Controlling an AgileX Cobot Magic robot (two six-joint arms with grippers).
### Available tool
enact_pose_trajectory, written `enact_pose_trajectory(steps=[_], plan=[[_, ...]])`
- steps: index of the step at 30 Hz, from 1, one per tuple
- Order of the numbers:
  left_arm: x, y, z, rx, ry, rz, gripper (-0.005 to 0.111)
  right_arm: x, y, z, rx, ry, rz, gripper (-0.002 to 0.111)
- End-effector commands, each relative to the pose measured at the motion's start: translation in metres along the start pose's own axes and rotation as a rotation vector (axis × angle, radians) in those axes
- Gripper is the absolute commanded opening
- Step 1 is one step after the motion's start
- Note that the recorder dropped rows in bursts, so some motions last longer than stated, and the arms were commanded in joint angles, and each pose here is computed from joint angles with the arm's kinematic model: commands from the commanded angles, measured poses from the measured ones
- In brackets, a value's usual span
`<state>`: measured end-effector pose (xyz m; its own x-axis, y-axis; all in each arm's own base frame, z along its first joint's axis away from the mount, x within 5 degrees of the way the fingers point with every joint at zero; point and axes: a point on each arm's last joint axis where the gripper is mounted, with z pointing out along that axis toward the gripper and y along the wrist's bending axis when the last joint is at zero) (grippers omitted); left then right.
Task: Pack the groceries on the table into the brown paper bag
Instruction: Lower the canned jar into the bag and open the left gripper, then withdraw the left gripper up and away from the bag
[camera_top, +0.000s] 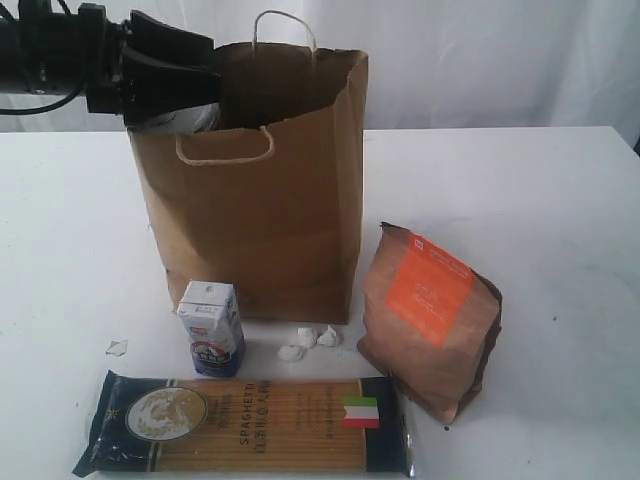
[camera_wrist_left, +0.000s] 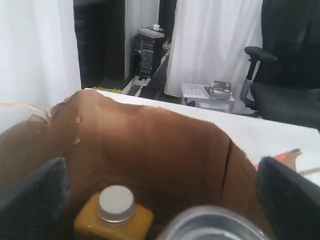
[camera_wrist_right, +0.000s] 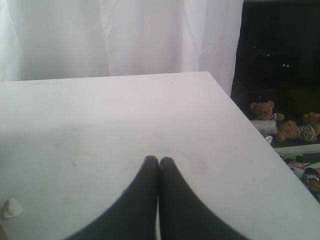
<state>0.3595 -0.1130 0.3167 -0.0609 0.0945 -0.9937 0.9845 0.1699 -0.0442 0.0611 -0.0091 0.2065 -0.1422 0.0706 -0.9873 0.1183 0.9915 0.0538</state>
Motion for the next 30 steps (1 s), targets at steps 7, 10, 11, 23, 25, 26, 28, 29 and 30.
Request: enact_pose_trajectory(steps=[7, 10, 11, 23, 25, 26, 28, 29, 30], plan=[[-0.02, -0.001, -0.001, -0.017, -0.162, 0.014, 0.105, 0.001, 0.0, 0.0, 0.005, 0.002, -0.002, 0.0], [-0.02, -0.001, -0.001, -0.017, -0.164, 0.013, 0.105, 0.001, 0.0, 0.0, 0.005, 0.002, -0.002, 0.0], [-0.02, -0.001, -0.001, -0.018, -0.167, 0.015, 0.105, 0.001, 0.0, 0.0, 0.005, 0.002, -0.002, 0.0], [-0.037, 0.015, -0.035, -0.139, -0.267, 0.064, 0.105, 0.002, 0.0, 0.0, 0.007, 0.006, -0.002, 0.0], [-0.037, 0.016, -0.039, -0.145, -0.269, 0.063, 0.105, 0.002, -0.001, 0.0, 0.009, 0.011, -0.002, 0.0], [-0.037, 0.017, -0.043, -0.149, -0.272, 0.067, 0.105, 0.002, -0.001, 0.0, 0.009, 0.011, -0.002, 0.0], [-0.036, 0.017, -0.048, -0.147, -0.243, 0.096, 0.105, 0.002, -0.001, 0.0, 0.009, 0.011, -0.002, 0.0], [-0.033, 0.016, -0.048, -0.134, -0.202, 0.121, 0.105, 0.002, -0.001, 0.0, 0.009, 0.011, -0.002, 0.0], [-0.03, 0.016, -0.048, -0.13, -0.165, 0.135, 0.105, 0.002, -0.001, 0.0, 0.009, 0.011, -0.002, 0.0]])
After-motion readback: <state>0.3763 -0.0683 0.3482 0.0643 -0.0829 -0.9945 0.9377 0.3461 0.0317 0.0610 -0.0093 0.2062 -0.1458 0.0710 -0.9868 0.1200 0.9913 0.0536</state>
